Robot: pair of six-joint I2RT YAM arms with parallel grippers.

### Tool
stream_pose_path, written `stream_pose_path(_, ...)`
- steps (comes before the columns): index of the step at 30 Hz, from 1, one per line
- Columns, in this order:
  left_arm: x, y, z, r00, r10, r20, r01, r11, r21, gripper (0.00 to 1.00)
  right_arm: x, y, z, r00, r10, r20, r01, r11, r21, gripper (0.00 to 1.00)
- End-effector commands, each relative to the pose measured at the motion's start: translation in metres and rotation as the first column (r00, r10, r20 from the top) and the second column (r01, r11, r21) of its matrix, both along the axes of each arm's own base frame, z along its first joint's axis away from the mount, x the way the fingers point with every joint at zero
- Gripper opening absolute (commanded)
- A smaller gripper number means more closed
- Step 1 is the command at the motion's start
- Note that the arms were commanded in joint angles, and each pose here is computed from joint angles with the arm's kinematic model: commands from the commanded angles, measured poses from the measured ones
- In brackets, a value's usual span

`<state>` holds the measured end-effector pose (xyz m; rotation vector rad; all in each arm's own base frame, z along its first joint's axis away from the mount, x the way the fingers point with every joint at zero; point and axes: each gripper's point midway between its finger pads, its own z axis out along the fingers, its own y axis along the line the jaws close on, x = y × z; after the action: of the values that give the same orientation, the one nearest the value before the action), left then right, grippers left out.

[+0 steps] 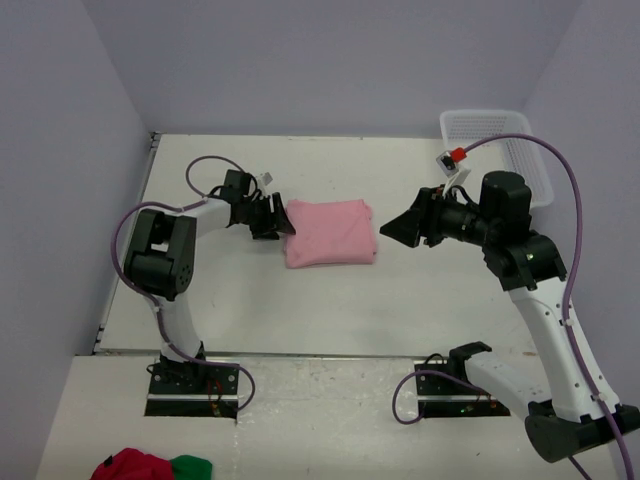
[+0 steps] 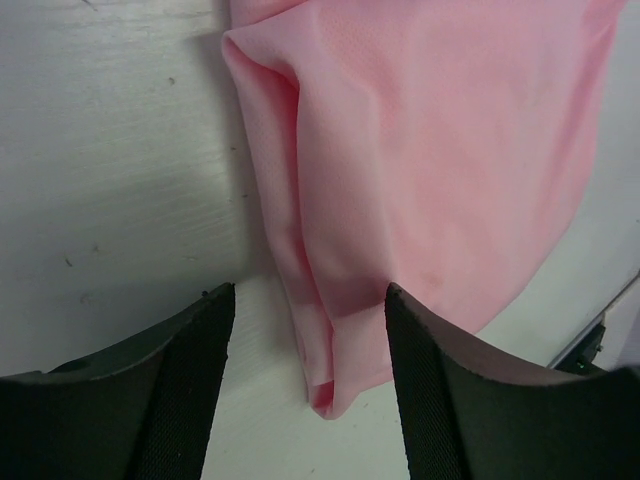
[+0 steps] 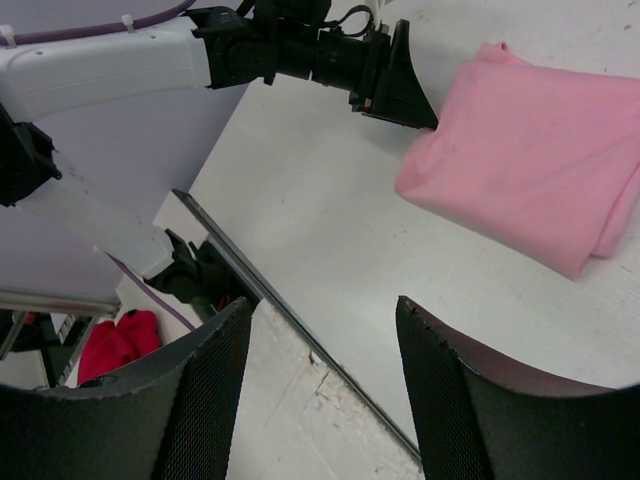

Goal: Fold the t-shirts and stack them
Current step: Smooth out wrinkles on the folded tshirt

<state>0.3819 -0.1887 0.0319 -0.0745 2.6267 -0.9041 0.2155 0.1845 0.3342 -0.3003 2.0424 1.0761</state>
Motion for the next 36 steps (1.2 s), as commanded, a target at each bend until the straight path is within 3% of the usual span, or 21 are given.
stream_pose_path(1, -0.005, -0.010, -0.004, 0.998, -0.059, -0.002, 0.058, 0.997, -0.058, 0.64, -0.004, 0.002, 0.011, 0.998, 0.021, 0.059, -0.022, 1.000, 0.018, 0.61)
stream_pose_path(9, -0.013, -0.006, -0.021, 0.998, -0.051, -0.041, 0.048, 0.997, -0.059, 0.66, -0.006, 0.001, 0.013, 0.997, 0.015, 0.070, -0.016, 1.000, 0.021, 0.62)
stream_pose_path(22, -0.009, 0.026, -0.008, 0.998, 0.057, -0.008, -0.058, 0.998, -0.039, 0.64, -0.007, 0.002, 0.011, 0.997, 0.025, 0.069, -0.027, 0.999, 0.027, 0.62)
stream_pose_path(26, -0.007, 0.033, 0.000, 0.996, 0.084, -0.001, -0.084, 0.989, -0.120, 0.64, -0.008, 0.002, 0.012, 0.997, 0.027, 0.072, -0.029, 0.999, 0.027, 0.62)
stream_pose_path(30, -0.010, 0.017, 0.019, 0.999, 0.053, 0.000, -0.050, 0.943, -0.330, 0.63, -0.009, 0.002, 0.013, 0.996, 0.031, 0.078, -0.033, 0.999, 0.026, 0.62)
stream_pose_path(36, -0.011, 0.005, 0.037, 0.999, 0.020, 0.039, 0.000, 0.890, -0.456, 0.64, -0.011, 0.003, 0.012, 0.996, 0.044, 0.082, -0.046, 0.999, 0.028, 0.63)
